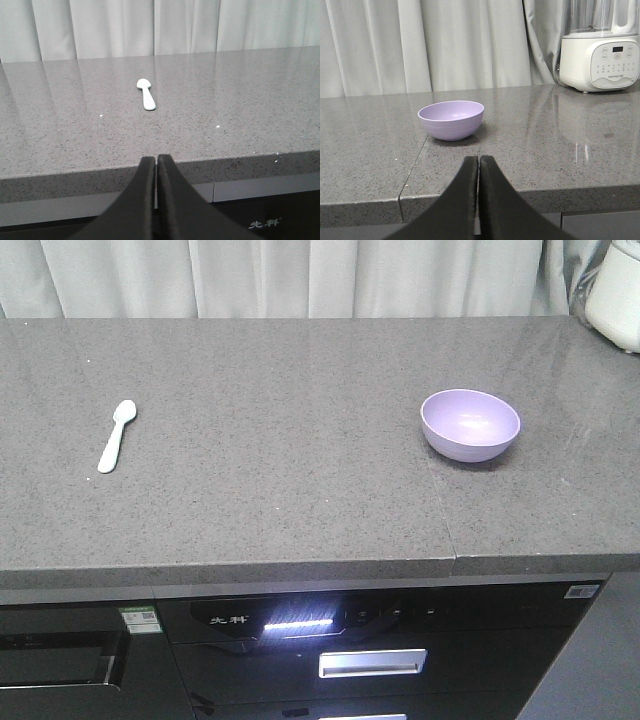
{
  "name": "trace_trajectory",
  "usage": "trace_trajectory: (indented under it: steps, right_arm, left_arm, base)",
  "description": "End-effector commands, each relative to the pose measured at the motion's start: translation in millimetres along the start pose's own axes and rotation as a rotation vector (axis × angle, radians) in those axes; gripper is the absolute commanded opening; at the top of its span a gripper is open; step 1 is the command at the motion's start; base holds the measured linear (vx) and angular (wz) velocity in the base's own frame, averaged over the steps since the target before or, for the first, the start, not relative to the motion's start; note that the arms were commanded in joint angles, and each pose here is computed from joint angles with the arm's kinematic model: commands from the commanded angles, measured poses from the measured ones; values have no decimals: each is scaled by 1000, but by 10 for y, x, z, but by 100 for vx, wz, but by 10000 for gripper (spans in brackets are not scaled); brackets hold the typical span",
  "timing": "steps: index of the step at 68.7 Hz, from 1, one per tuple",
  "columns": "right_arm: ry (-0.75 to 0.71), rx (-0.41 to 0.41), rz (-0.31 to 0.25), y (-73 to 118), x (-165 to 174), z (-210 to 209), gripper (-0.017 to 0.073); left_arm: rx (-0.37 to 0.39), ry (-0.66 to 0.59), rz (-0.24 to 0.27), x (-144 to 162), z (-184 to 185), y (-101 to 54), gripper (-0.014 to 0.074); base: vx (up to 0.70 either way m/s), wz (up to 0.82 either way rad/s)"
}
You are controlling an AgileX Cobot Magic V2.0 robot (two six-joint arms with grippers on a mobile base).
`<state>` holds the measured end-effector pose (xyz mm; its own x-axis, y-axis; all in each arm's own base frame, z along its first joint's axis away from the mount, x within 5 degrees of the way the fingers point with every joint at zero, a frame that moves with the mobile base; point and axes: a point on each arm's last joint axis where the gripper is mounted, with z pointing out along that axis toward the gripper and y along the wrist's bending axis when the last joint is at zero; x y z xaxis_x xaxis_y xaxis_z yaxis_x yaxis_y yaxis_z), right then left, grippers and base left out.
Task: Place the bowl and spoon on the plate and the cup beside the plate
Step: 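Creep forward and settle the base facing the spoon and bowl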
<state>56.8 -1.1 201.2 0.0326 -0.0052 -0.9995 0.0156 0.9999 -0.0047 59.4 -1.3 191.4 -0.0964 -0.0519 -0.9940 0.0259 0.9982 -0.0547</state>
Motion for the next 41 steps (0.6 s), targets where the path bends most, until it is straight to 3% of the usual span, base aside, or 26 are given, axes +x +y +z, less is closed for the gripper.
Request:
trace_trajectory:
  steps: [1, 41]
  right_arm:
    - [-63, -4, -19, 7, -14, -5, -5]
    - [-63, -4, -19, 7, -14, -5, -5]
  left_arm:
    - [9, -28, -16, 46, 21, -5, -6]
    - [9, -28, -16, 46, 21, -5, -6]
  base:
    - [4, -2]
    - [3, -1]
